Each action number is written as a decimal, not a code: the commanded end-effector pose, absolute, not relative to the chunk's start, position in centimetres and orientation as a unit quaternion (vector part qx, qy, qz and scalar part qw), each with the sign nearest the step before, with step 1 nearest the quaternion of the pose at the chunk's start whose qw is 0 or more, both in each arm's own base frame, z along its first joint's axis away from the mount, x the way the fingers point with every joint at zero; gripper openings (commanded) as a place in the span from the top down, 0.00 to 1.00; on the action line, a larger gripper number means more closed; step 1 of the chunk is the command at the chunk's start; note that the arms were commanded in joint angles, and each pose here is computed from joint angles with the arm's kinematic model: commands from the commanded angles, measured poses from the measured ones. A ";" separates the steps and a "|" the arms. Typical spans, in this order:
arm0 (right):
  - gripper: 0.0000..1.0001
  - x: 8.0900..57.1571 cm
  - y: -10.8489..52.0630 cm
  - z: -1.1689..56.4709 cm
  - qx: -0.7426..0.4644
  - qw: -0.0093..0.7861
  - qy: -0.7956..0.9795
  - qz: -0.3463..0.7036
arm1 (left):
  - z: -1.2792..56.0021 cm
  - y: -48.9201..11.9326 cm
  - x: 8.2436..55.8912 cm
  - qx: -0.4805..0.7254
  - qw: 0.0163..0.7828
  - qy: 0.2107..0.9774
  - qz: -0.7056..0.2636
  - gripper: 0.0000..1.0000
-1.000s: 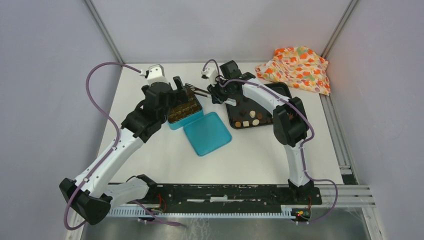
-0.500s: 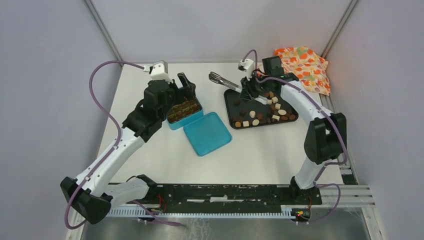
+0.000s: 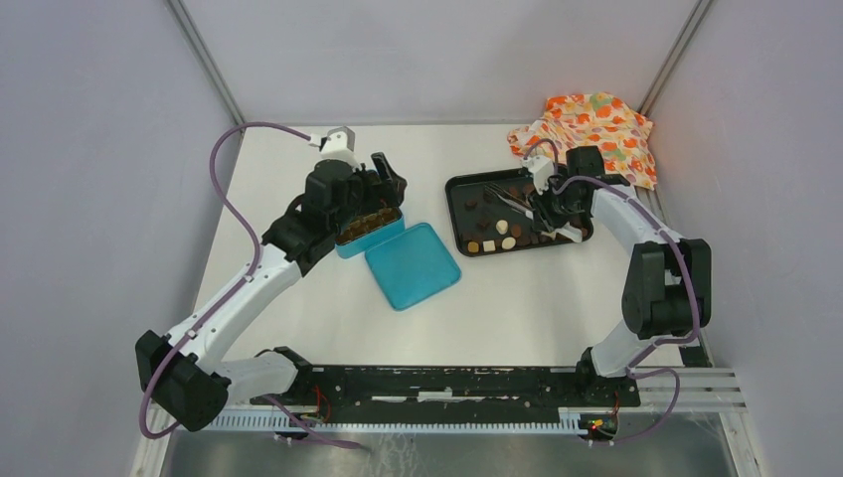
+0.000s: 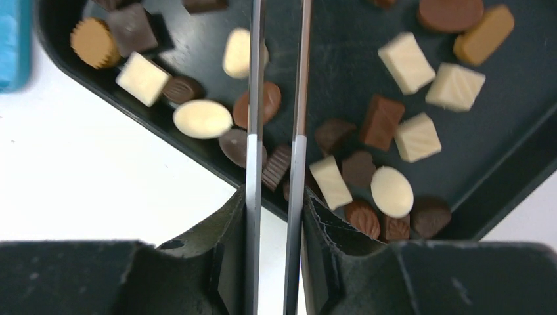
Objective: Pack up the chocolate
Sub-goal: Pick up the fake chocolate from the plate, then place the fake chocolate in the packing box, then pick up the fake chocolate from the plate.
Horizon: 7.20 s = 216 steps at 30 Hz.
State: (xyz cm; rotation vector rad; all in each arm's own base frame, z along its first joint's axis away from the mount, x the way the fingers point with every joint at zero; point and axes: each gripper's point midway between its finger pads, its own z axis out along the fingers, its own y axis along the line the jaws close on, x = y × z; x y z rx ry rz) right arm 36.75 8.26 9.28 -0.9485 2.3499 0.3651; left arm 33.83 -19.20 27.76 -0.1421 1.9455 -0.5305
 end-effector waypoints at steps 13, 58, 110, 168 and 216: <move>0.60 37.6 5.9 9.2 -0.335 0.282 0.895 0.079 | 28.8 -19.1 33.3 -0.087 0.541 0.797 -0.255 0.00; 0.92 40.5 10.5 13.7 -0.366 0.338 0.852 0.164 | 29.1 -17.9 33.2 -0.091 0.551 0.798 -0.228 0.00; 0.76 43.8 38.1 12.8 -0.500 0.380 0.748 0.216 | 31.4 -13.6 32.6 -0.132 0.595 0.777 -0.158 0.00; 0.62 38.7 25.4 22.2 -0.488 0.433 0.710 0.265 | 37.7 -18.2 30.4 -0.022 0.610 0.738 -0.288 0.00; 0.59 36.4 2.8 8.9 -0.285 0.344 0.894 0.035 | 22.5 -16.0 28.0 0.194 0.532 0.814 -0.130 0.02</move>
